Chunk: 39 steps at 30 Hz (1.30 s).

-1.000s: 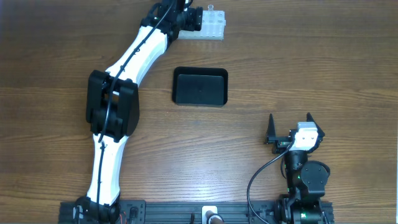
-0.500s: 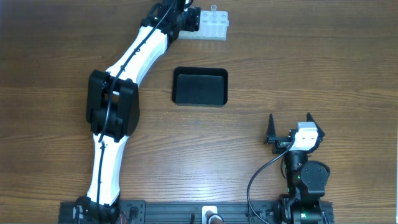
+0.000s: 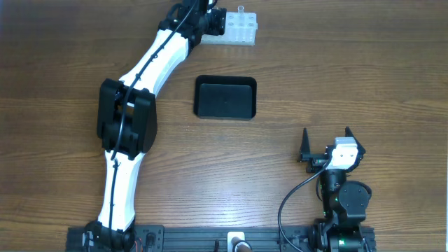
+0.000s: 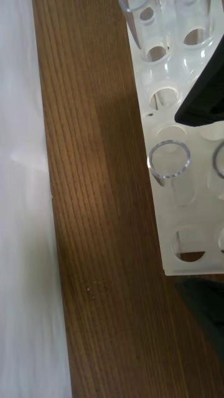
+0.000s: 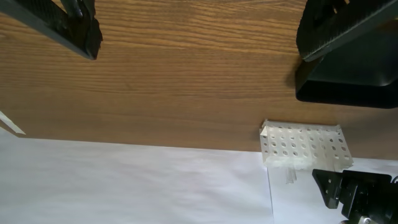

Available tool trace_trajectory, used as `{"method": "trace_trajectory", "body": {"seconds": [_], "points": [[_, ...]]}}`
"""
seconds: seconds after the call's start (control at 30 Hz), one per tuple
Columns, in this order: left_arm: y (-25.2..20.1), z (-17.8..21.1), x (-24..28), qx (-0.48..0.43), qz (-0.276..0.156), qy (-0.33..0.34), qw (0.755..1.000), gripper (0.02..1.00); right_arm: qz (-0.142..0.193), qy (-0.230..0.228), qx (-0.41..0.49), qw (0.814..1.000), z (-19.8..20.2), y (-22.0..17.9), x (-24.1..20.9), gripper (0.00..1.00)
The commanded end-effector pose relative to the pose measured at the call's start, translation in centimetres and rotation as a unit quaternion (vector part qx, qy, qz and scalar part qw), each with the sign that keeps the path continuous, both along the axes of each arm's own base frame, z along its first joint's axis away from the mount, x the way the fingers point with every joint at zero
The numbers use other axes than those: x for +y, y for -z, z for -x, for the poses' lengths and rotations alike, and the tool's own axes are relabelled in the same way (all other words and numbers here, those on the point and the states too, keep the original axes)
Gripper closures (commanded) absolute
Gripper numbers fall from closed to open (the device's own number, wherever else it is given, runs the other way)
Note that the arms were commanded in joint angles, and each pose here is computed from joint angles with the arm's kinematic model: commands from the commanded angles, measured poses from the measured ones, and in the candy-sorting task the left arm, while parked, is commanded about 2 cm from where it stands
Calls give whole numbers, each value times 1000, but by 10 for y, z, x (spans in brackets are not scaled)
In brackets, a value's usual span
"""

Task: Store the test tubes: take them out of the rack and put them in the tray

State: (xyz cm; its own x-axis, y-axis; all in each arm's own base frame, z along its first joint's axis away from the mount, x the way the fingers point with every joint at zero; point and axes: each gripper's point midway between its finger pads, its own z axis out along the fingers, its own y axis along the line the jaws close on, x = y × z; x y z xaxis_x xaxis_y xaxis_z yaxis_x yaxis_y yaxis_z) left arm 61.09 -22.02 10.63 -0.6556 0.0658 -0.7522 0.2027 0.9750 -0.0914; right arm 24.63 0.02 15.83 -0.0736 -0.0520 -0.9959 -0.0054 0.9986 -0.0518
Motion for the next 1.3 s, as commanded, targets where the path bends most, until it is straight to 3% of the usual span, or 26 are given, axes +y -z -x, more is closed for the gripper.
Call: {"method": "trace_trajectory", "body": {"seconds": [0.03,0.53,1.2,1.3], "points": [[-11,-7,-5,-15,5,6,1000,237,-3,-5,0,1000,0,2,2,7],[-17,-1,-22,-17,6,20,1000,240,-3,-5,0,1000,0,2,2,7],[-6,2,-21,-3,1,20,1000,316,-3,-5,0,1000,0,2,2,7],[-4,2,-21,-1,0,20,1000,402,-3,-5,0,1000,0,2,2,7]]}}
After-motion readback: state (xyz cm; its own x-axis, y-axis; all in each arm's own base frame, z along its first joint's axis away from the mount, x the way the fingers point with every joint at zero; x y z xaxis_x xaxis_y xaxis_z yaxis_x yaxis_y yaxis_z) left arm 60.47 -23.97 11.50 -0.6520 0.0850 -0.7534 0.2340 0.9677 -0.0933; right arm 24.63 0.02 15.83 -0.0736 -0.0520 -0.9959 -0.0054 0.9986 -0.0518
